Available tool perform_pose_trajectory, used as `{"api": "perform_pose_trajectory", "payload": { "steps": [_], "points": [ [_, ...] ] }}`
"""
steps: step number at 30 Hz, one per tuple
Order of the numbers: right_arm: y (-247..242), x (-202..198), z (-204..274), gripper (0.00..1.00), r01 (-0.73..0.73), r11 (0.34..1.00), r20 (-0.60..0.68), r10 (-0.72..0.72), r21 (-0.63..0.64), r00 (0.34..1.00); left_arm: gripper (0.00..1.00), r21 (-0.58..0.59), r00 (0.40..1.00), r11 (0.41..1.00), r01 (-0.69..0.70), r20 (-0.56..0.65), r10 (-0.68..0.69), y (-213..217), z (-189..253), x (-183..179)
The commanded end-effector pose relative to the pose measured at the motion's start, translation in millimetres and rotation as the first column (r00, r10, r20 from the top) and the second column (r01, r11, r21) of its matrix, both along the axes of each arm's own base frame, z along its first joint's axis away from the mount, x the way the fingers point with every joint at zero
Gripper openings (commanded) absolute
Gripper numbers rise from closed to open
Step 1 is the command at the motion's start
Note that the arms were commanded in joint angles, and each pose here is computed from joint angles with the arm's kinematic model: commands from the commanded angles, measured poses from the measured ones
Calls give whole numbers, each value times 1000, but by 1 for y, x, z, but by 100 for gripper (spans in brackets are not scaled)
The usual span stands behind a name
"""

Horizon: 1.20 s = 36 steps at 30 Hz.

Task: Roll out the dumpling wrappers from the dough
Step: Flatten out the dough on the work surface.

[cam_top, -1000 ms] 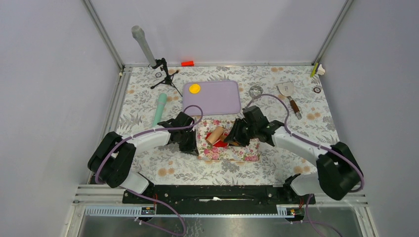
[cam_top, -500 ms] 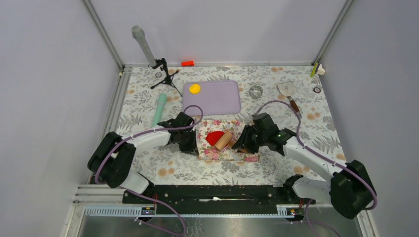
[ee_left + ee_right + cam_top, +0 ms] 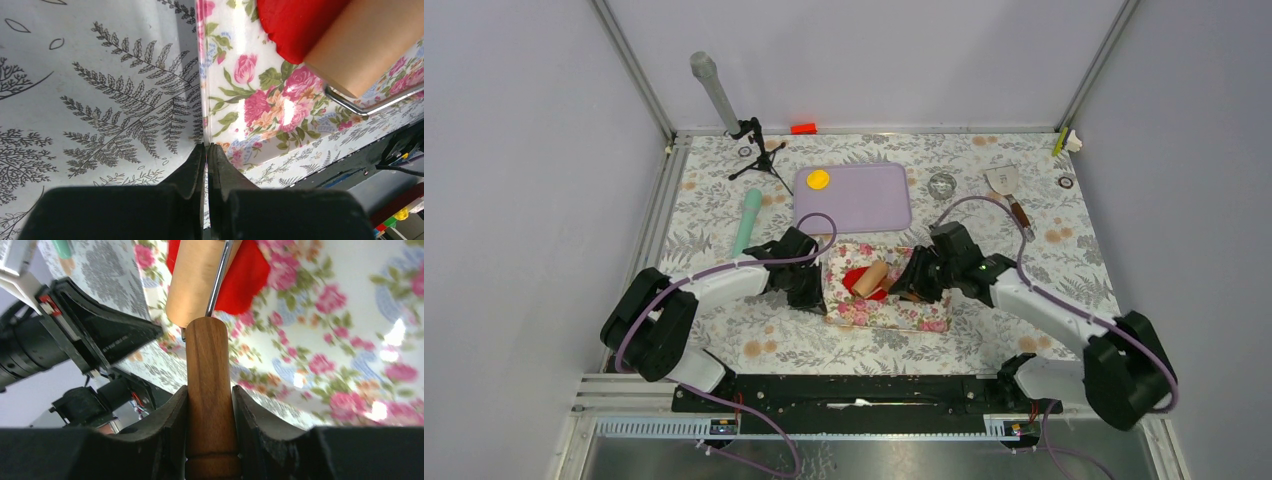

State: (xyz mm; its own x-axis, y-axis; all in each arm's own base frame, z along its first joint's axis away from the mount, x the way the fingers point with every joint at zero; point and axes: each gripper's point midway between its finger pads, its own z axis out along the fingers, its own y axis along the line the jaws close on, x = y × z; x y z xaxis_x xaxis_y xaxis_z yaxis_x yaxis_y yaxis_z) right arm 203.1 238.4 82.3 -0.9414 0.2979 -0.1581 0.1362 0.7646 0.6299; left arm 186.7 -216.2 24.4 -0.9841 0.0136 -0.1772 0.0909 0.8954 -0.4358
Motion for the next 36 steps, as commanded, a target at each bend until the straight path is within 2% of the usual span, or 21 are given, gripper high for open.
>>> {"api": "perform_pose_trajectory", "payload": {
  "steps": [1, 5, 12, 19, 25, 36],
  "points": [
    [-115, -85, -64, 0, 31, 874, -249, -172, -484, 953, 0, -33, 998, 998, 58, 23, -57, -5, 14, -3],
    [-107, -75, -69, 0, 46, 883, -237, -175, -467, 956, 0, -32, 998, 998, 56, 22, -56, -4, 13, -3],
    [-67, -25, -89, 0, 44, 909, -226, -150, -414, 962, 0, -34, 998, 997, 62, 10, -62, -4, 11, -6],
    [-53, -7, -91, 0, 56, 919, -211, -149, -390, 966, 0, -36, 997, 997, 71, 12, -71, -5, 12, -6],
    [-55, -4, -89, 0, 58, 915, -196, -147, -398, 970, 0, -48, 997, 995, 83, -2, -83, -7, 11, -11],
    [-80, -32, -99, 0, 46, 890, -216, -160, -453, 963, 0, -24, 993, 995, 97, -67, -99, 1, 10, -38]
  ]
}}
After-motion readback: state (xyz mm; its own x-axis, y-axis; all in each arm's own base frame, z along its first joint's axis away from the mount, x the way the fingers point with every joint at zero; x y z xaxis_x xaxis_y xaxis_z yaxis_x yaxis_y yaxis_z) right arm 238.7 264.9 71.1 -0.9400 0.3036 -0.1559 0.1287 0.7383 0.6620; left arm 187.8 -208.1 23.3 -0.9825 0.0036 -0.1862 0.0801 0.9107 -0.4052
